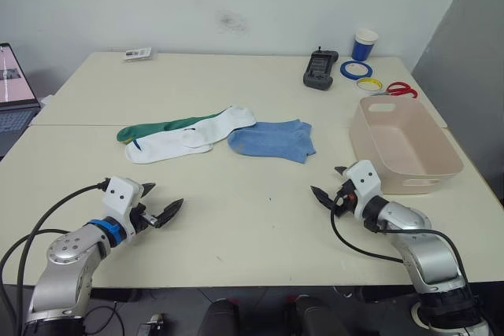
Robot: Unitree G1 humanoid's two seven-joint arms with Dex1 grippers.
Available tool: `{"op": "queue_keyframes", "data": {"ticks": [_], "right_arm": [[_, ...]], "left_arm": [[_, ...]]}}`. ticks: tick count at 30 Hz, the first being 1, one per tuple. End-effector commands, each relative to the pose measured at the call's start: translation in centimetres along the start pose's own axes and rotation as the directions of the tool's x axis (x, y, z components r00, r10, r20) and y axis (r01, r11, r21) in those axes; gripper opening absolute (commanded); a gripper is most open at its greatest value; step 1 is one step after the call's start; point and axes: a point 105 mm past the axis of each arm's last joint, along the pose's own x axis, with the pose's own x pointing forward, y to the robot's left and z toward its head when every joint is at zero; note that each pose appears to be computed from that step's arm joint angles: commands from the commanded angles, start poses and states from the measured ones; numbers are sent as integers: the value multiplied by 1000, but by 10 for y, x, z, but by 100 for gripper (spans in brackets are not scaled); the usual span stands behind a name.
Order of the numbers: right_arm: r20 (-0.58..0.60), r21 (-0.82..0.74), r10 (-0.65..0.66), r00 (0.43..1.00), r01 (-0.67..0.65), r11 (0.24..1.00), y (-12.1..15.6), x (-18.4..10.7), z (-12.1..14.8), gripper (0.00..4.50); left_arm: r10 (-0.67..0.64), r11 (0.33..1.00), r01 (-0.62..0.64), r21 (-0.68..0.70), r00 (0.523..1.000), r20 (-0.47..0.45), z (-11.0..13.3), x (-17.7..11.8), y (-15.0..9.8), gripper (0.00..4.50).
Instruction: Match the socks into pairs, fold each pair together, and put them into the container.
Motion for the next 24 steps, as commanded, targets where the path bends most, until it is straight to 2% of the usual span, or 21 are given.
{"op": "queue_keyframes", "data": {"ticks": [1, 24], "right_arm": [[61, -32, -17, 998, 19, 999, -2, -3, 16, 448], [63, -36, -3, 998, 6, 999, 4, -3, 17, 448]], "left_arm": [[10, 999, -11, 41, 1000, 29, 12, -3, 3, 450], [40, 995, -44, 86, 998, 50, 11, -3, 2, 450]]}}
